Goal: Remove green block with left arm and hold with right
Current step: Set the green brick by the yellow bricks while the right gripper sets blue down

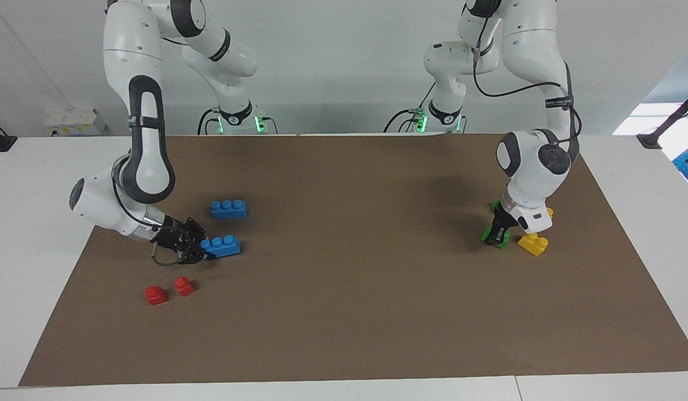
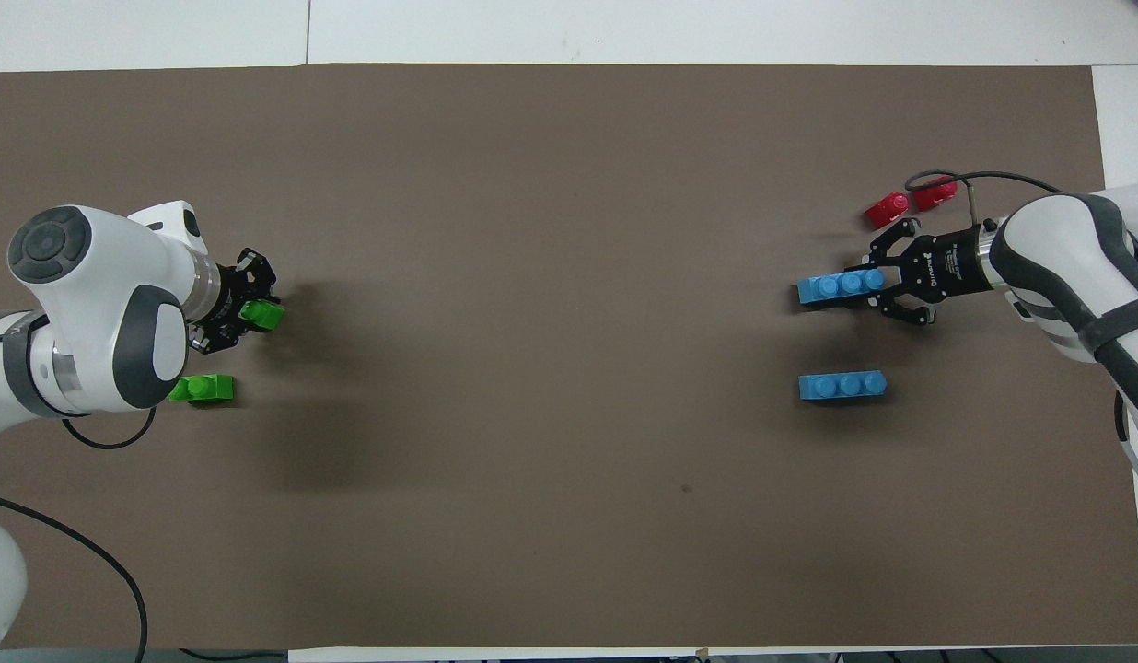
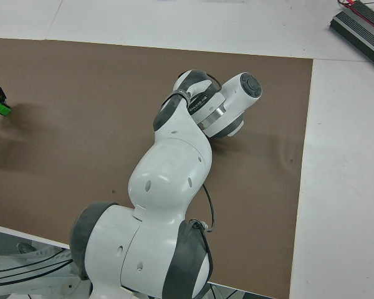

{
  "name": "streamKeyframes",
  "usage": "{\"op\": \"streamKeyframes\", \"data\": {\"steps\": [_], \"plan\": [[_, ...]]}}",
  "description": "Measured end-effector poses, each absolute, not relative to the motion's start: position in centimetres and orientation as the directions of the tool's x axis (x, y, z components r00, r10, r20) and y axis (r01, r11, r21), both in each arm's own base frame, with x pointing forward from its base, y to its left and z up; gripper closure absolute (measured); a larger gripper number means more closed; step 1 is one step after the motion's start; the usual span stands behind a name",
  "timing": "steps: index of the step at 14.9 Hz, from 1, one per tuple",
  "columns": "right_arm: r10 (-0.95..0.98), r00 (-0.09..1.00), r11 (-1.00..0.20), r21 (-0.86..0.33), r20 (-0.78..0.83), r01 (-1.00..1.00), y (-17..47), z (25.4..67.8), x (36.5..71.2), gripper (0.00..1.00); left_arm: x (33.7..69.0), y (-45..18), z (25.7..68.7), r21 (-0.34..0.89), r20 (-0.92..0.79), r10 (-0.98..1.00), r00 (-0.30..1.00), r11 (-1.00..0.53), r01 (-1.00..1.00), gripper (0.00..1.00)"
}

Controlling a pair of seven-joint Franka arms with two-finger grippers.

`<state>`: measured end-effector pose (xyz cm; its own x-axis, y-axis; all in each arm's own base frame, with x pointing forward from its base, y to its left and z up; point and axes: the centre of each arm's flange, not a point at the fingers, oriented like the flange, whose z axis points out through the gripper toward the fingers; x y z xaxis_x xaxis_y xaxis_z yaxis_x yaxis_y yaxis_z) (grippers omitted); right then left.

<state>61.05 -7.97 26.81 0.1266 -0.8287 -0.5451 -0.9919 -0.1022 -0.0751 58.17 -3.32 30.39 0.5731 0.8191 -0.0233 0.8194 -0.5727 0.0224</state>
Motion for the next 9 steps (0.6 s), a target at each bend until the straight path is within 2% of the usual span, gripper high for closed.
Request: {"op": "streamKeyframes", "data": {"steps": [5,9], "plan": [[-0.855,0.043,-0.01,-0.068,-0.517,-0.998,-8.0,26.7,61.2,0.65,58.3,-3.2,30.8,0.029,-0.019,0.81,0.586,-0.586,0.81,0.0],[-0.858,0.014,0.017,-0.056,-0.514,-0.998,-7.6,26.7,61.2,0.65,59.3,-3.1,34.7,0.047,-0.008,0.808,0.589,-0.588,0.808,0.0]]}}
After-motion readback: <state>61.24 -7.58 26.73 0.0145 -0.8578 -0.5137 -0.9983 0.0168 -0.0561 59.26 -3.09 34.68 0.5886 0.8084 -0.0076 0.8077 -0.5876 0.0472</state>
